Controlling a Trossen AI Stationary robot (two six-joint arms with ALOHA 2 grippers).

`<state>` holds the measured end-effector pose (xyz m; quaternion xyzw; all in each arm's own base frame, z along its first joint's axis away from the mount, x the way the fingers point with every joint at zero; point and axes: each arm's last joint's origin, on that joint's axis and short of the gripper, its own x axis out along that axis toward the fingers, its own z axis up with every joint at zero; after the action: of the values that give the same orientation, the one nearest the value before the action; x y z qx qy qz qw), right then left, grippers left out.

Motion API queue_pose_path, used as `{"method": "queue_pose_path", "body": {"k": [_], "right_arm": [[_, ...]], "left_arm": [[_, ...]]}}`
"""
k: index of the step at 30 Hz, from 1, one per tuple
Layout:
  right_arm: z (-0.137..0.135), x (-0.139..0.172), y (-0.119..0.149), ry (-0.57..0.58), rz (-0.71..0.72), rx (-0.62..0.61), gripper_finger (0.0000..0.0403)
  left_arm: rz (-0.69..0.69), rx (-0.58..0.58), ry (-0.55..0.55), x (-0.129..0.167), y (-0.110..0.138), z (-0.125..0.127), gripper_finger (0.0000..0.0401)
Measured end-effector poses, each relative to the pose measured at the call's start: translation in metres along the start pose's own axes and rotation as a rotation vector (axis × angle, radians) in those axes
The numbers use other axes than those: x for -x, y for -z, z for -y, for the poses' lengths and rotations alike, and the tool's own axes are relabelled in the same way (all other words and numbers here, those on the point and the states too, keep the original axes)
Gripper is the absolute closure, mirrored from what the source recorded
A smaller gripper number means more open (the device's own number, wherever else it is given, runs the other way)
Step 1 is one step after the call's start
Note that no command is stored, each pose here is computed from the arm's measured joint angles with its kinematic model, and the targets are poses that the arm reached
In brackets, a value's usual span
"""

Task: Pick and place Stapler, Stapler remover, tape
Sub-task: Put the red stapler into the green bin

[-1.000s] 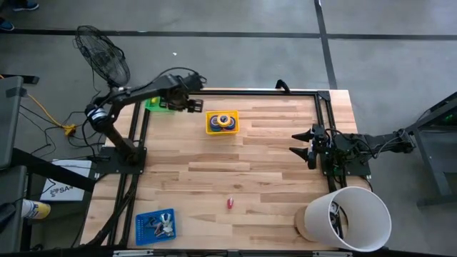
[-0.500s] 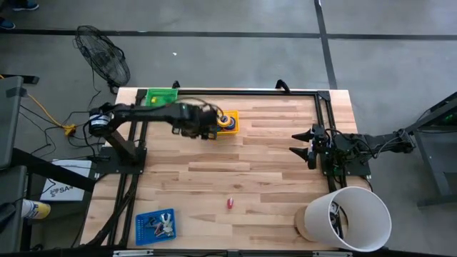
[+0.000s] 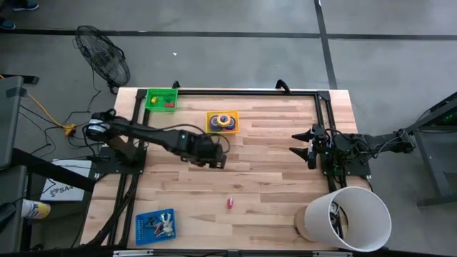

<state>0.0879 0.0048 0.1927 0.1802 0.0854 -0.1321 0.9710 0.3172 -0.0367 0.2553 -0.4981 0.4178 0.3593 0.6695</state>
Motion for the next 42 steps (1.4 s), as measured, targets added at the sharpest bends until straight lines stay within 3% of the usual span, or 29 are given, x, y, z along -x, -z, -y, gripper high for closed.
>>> {"method": "queue_pose_path", "body": {"k": [6,9,12,16,19,25,27,34,40,42], "right_arm": [[0.0,0.0,0.0,0.0,0.0,0.0,0.0096],[0.0,0.0,0.0,0.0,0.0,0.0,0.0096],[0.0,0.0,0.0,-0.001,0.001,0.0,0.0096],[0.0,0.0,0.0,0.001,-0.003,0.002,0.0096],[-0.001,-0.001,0.0,0.004,-0.014,0.006,0.0096],[-0.001,-0.003,0.001,0.011,-0.023,0.011,0.0096],[-0.001,-0.003,0.001,0.012,-0.027,0.013,0.0096],[-0.001,-0.004,0.001,0.013,-0.027,0.013,0.0096],[-0.001,-0.005,0.003,0.02,-0.043,0.021,0.0096],[-0.001,-0.005,0.003,0.018,-0.039,0.018,0.0096]], "left_arm": [[-0.053,-0.022,0.057,-0.003,0.021,0.009,0.0206],[-0.064,-0.116,0.08,-0.008,0.033,0.013,0.0206],[-0.087,-0.411,0.125,-0.014,0.044,0.019,0.0206],[-0.079,-0.991,0.158,-0.023,0.054,0.021,0.0206],[-0.067,-1.358,0.168,-0.027,0.056,0.02,0.0206],[-0.103,-1.894,0.346,-0.036,0.062,0.026,0.0206],[-0.117,-2.061,0.347,-0.04,0.063,0.022,0.0206],[-0.026,-2.433,0.36,-0.062,0.065,0.028,0.0206],[0.072,-2.569,0.36,-0.075,0.067,0.035,0.0206],[0.162,-2.593,0.383,-0.078,0.068,0.042,0.0206]]}}
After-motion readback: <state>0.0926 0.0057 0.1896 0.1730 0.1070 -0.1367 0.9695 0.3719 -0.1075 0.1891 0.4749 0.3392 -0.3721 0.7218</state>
